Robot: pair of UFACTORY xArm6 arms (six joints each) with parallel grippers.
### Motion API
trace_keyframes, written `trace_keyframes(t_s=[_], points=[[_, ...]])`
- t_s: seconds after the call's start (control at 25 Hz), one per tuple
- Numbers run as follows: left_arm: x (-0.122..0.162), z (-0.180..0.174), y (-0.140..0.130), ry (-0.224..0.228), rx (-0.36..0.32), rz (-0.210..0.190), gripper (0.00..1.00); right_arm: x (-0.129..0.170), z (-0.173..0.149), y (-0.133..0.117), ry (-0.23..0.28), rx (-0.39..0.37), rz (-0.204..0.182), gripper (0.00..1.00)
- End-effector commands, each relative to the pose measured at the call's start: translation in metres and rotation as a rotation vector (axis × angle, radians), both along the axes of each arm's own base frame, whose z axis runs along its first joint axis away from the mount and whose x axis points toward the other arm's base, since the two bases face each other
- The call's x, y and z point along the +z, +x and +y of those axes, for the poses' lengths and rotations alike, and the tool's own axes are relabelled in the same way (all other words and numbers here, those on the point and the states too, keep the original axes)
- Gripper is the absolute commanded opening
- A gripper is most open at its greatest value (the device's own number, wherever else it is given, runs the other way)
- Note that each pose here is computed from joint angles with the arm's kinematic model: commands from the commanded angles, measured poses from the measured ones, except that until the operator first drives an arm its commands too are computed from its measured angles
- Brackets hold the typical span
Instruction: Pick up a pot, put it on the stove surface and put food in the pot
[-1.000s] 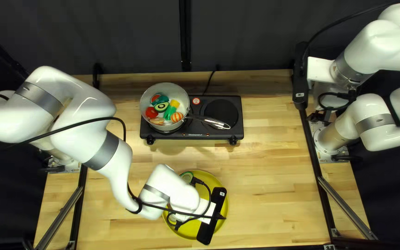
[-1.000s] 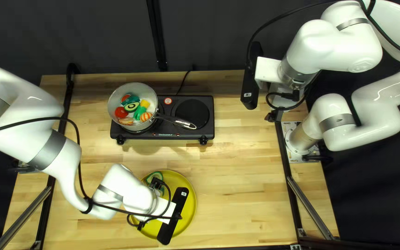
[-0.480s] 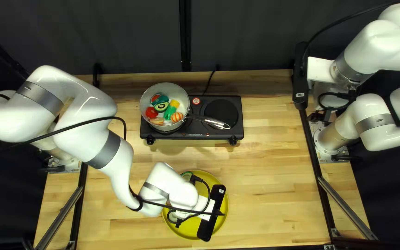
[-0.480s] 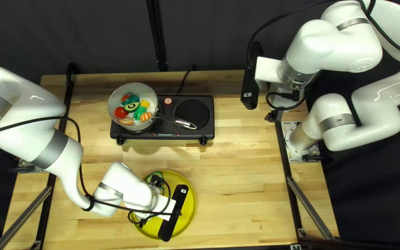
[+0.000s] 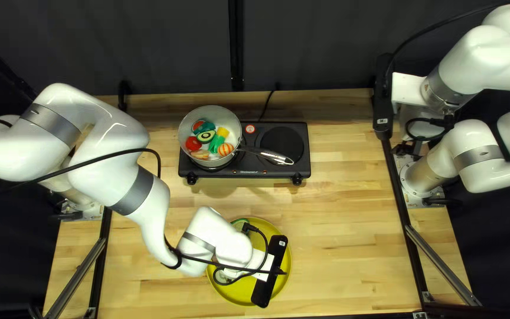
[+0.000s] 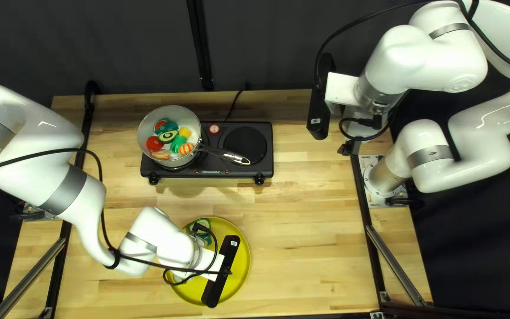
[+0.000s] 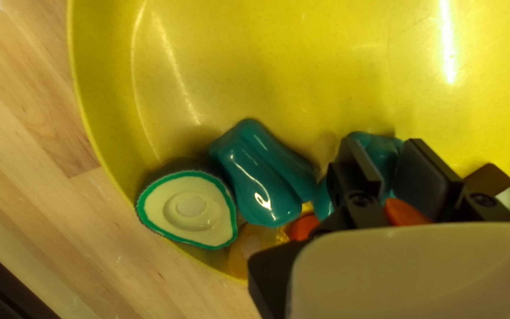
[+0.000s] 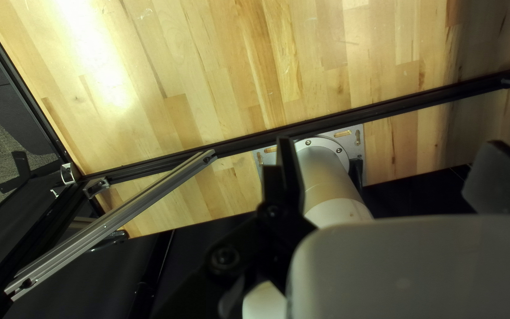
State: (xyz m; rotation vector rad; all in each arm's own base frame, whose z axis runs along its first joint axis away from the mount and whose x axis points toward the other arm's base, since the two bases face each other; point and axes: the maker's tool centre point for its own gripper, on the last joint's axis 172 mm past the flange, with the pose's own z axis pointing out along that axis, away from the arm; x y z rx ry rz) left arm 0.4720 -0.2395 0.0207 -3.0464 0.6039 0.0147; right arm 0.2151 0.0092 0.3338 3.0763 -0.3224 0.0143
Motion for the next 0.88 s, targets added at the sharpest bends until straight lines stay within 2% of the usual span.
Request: trace_keyframes(t_s=[0.04,0.2,0.4,0.6,0.8,0.84,0.88], points=[[0.0,0.0,0.0,0.0,0.0,0.0,0.0,0.0,0.0,0.0,0.0,0.0,0.0,1.0],[0.019,0.003,-0.001,0.001,-0.008,0.0,0.0,0.0,0.0,0.0,0.0,0.0,0.0,1.0],[0.068,0.024,-0.006,0.012,-0.026,-0.003,0.0,0.0,0.0,0.0,0.0,0.0,0.0,1.0],[0.115,0.051,-0.022,0.019,-0.031,-0.014,0.0,0.0,0.0,0.0,0.0,0.0,0.0,1.0],[0.181,0.104,-0.04,0.013,-0.034,-0.011,0.0,0.0,0.0,0.0,0.0,0.0,0.0,1.0],[0.201,0.121,-0.044,0.015,-0.034,-0.001,0.0,0.0,0.0,0.0,0.0,0.0,0.0,1.0],[0.207,0.125,-0.046,0.016,-0.033,0.004,0.0,0.0,0.0,0.0,0.0,0.0,0.0,1.0]])
